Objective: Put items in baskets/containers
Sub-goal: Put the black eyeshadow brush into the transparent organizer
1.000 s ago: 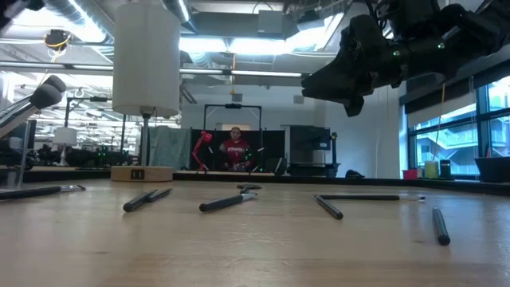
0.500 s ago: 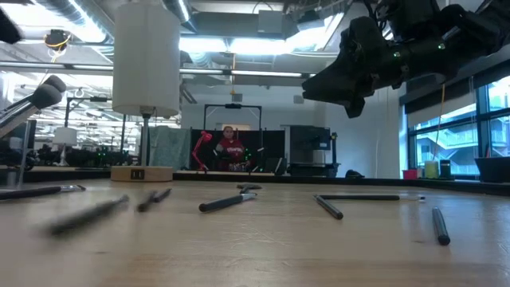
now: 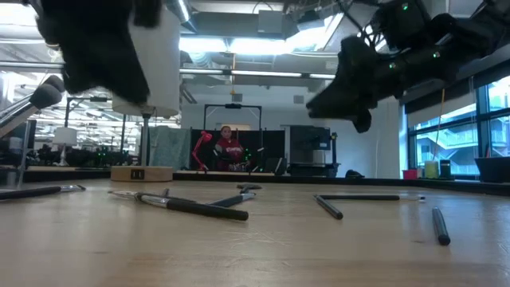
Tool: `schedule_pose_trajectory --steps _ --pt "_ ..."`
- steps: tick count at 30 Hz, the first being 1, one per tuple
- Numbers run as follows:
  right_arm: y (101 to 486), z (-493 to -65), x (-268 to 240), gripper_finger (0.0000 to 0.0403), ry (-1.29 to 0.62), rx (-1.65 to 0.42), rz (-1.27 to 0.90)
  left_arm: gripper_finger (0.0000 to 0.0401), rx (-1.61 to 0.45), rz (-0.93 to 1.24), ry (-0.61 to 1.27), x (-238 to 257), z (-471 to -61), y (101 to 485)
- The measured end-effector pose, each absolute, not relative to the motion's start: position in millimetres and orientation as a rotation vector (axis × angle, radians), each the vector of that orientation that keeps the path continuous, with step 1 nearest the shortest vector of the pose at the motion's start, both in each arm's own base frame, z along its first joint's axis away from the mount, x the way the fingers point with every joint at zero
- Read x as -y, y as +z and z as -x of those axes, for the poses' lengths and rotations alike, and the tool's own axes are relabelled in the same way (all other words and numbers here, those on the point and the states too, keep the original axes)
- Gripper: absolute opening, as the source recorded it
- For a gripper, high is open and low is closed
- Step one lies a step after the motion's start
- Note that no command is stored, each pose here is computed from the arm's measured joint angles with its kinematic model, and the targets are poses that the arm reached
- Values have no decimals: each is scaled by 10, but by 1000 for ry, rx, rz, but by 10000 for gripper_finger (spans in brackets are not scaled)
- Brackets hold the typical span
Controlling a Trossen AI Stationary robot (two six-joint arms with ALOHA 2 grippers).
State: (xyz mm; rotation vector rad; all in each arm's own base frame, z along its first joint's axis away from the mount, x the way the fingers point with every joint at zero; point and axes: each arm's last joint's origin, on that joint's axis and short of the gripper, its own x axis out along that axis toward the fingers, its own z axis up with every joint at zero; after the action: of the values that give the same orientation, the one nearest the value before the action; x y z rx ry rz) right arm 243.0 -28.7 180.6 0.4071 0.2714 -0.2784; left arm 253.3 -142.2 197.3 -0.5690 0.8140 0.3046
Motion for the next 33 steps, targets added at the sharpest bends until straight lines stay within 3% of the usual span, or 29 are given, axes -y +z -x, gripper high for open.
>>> schedule_pose_trajectory --steps 8,12,17,23,33 --pt "1794 -2443 381 118 -315 -420 -481 57 -753 621 502 934 -2799 1890" --pt "1878 -2491 377 118 -307 -532 -488 57 -730 681 437 811 -2908 1936" --pt "1969 -2508 324 118 -360 -666 -425 56 -932 661 478 837 -2846 2082" --pt "2025 -2506 301 118 -466 -698 -360 52 -1152 595 855 779 -2614 2319" --pt "2047 -2519 301 118 -463 -687 -365 98 -1311 628 1024 540 -2624 1923"
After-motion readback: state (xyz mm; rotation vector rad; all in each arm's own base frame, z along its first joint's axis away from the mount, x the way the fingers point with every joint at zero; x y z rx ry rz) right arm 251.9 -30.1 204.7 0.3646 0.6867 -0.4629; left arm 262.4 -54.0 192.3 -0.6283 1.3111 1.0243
